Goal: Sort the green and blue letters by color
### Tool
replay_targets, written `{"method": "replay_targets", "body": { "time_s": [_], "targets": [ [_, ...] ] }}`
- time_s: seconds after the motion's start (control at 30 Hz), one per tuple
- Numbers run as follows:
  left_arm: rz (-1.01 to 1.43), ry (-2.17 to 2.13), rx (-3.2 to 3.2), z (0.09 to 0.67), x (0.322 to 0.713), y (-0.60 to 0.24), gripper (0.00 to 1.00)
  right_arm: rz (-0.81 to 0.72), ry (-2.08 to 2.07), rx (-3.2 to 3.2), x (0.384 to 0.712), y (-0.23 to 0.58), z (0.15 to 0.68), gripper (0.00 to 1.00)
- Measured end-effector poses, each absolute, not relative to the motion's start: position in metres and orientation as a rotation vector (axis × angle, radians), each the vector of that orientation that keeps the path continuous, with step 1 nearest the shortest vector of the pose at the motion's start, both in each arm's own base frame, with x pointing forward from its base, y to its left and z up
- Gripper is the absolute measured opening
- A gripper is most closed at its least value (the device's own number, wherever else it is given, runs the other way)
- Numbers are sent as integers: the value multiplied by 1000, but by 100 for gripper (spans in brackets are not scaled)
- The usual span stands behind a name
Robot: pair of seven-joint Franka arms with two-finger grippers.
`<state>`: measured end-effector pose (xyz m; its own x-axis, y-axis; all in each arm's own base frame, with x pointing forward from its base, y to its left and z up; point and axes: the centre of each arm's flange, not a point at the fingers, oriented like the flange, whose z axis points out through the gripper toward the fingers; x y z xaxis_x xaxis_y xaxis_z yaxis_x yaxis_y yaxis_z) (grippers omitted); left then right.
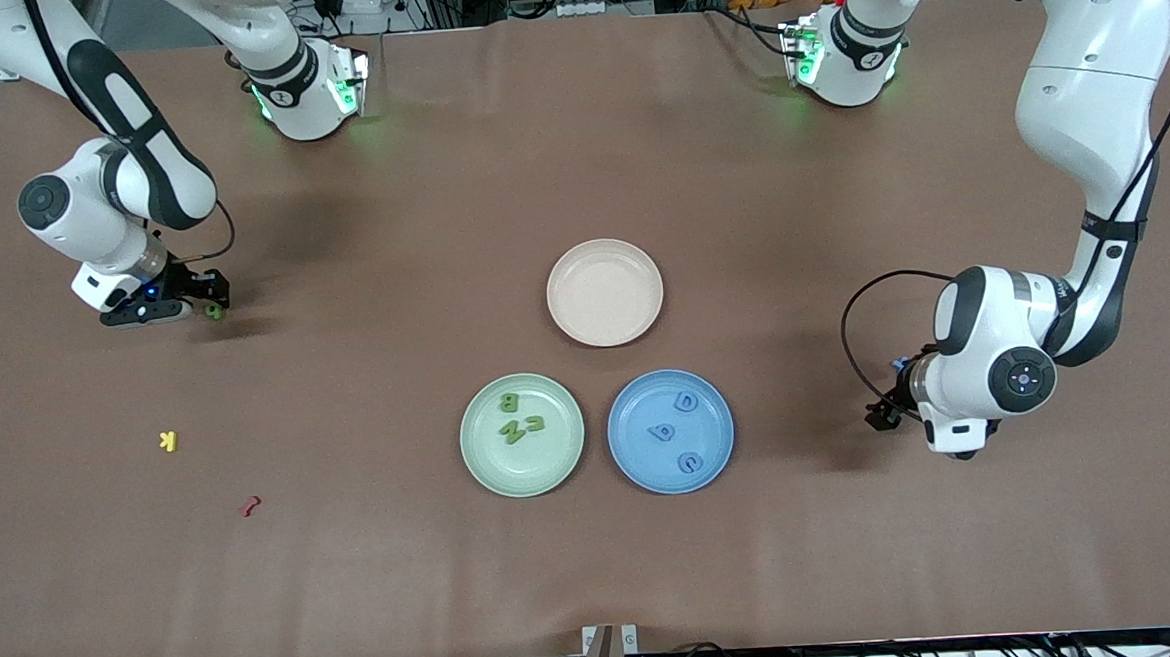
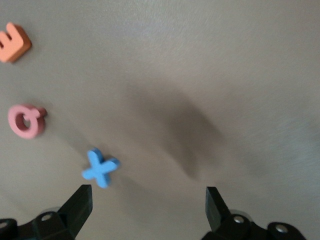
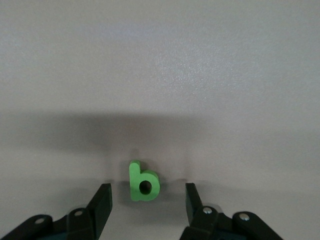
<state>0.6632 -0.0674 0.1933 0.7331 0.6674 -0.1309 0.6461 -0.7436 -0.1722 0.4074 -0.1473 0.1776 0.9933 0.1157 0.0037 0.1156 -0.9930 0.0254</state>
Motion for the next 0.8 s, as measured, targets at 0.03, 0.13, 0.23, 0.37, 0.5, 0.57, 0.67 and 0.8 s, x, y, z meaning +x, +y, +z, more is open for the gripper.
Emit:
{"method": "replay_targets", "body": {
  "time_s": [0.03,0.13,0.23,0.37,0.5,0.57,0.67,0.8],
  "targets": [
    [291,-1017,-2833,192,660,-63,100,9,181,3111,407,-147,177,65],
    [319,-902,-2867,191,652,-43,100,4,181,3110,406,-147,173,64],
    [337,-846,-2885,194,645,-20,100,-1,181,3110,406,-147,171,61],
    [349,-824,-2893,198,637,-3,100,4,183,3109,406,-147,171,47],
    [328,-814,-2909,199,631,-5,100,9,185,3109,407,-146,173,27],
    [294,-805,-2929,198,628,-11,100,9,185,3109,407,-146,173,26],
    [242,-789,-2959,197,622,-19,100,9,186,3109,407,-146,173,26],
    [199,-776,-2983,194,614,-26,100,14,180,3108,409,-144,173,26]
  ]
}}
